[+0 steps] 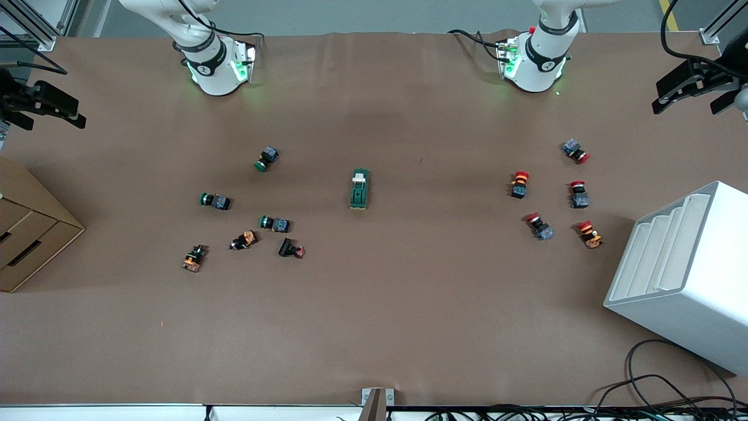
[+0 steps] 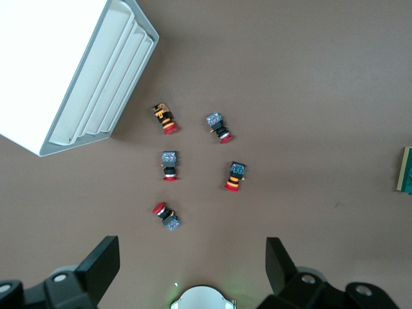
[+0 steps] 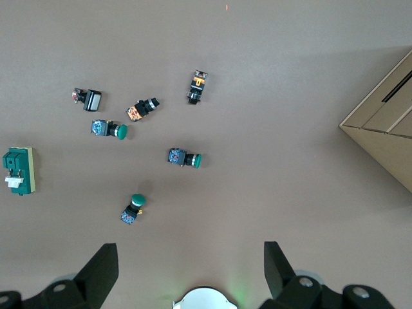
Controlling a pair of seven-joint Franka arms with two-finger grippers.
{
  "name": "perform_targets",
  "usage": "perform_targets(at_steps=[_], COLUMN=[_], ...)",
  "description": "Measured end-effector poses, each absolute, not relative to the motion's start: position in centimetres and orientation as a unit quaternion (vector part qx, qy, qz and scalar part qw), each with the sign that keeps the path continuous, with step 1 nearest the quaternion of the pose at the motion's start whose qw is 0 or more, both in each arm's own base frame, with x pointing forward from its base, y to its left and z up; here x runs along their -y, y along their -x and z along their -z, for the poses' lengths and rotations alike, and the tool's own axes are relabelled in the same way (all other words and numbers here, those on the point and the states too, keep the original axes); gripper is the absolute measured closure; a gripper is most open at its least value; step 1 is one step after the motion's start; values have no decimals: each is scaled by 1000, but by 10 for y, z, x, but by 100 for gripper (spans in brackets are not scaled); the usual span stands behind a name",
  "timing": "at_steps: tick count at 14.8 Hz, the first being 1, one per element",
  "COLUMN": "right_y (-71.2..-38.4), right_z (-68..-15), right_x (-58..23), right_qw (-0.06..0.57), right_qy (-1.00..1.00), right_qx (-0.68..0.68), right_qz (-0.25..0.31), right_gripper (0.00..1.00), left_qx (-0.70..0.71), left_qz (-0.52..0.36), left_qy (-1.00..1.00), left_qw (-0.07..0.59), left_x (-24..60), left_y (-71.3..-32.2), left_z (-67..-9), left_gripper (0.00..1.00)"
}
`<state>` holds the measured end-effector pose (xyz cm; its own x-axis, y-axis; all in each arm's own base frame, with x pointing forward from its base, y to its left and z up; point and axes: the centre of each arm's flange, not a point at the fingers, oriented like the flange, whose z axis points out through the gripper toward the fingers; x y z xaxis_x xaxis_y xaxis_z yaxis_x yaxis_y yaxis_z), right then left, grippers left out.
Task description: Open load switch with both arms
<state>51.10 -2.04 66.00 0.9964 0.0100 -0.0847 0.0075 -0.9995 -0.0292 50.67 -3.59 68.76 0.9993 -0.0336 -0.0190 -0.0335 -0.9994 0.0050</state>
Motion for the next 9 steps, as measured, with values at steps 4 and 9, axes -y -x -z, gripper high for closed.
perform_targets(at_steps=[4, 9], right_y=[-508, -504], right_z=[-659, -666], right_x=[23, 23], right_qw=[11, 3], right_qy=[999, 999], right_qx=[2, 3], right_qz=[-53, -45], right_gripper=[0, 0], left_qx=[25, 29], left_qz=[3, -1], left_qy=[-1000, -1000], left_qw=[-1, -1], left_x=[44, 44], left_y=[-500, -498], left_z=[-678, -679], left_gripper=[0, 0])
